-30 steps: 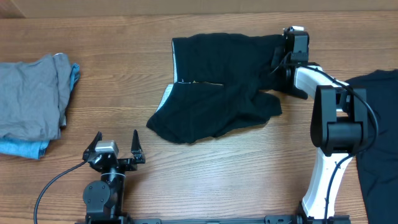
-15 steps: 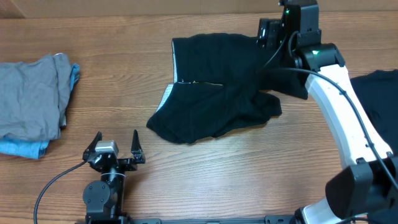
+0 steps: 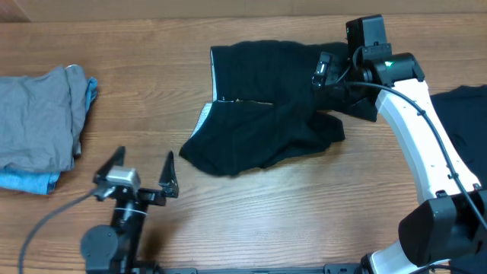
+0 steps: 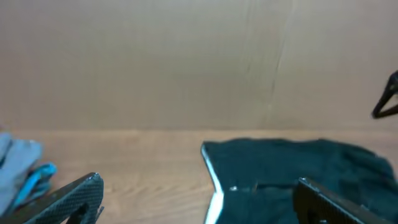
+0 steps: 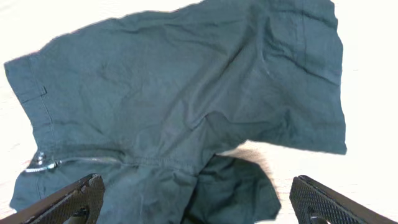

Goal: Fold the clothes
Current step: 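Reach the left gripper to the pants' left waistband and grasp it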

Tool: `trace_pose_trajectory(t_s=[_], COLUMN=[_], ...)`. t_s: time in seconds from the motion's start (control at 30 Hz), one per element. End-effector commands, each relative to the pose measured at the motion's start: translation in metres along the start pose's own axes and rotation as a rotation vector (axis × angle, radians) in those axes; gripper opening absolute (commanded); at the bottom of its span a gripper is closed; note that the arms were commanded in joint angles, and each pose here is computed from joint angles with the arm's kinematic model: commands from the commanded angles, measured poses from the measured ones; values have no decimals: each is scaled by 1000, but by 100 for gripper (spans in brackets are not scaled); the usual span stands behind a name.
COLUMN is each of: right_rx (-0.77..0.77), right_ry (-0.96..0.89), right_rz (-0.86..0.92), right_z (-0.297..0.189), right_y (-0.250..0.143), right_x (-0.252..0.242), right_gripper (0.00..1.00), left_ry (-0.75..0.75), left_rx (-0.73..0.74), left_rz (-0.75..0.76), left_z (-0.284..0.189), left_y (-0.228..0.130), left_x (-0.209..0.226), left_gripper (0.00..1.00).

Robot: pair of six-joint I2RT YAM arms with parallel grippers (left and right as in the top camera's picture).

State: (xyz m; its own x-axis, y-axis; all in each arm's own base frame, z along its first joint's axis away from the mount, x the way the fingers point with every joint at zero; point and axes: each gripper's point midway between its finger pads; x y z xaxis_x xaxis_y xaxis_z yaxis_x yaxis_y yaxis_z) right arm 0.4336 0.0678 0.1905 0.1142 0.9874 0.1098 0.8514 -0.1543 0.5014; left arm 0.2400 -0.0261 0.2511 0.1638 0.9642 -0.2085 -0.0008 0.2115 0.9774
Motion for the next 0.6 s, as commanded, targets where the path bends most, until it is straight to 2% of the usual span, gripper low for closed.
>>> trace_pose_trajectory(t_s=[0.0,0.1,0.17,0.27,0.37,0.5,0.57], right_rx=[-8,-8,-8,-9,-8,-9,-8], right_ry=[7,7,7,7,7,7,7], right_rz=[13,13,13,13,13,13,13], right_z=[-1,-1,-1,-2,-1,-2,-1], right_y=[2,2,2,2,2,2,2], right_x=[1,1,1,1,1,1,1], right_gripper=[100,100,100,100,100,100,100], left_ry=[-19,-63,-69,-159,-305,-369,-411], left_rx=[139,404,632,748,834,1000,1065], left_rz=[-42,-69,-96,-152,-242,-361,-355], left_z=[30,81,134,192,241,249,243], left_y=[50,54,41,21,-36,-114,-144], left_x=[-13,-22,-26,-38,-46,-45,-44], left_gripper=[100,100,100,100,100,100,100])
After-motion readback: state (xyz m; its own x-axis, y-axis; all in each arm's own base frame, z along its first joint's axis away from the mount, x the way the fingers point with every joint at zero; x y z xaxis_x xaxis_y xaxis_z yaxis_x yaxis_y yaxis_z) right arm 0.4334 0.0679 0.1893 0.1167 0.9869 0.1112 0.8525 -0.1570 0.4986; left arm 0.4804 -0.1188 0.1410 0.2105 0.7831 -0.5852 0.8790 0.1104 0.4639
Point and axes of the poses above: each gripper's point midway between its finger pads, its own z axis out along the fingers, its own x axis along the line the jaws close on, y = z × x, and after that the axes turned 6 degrees about -z, right-handed
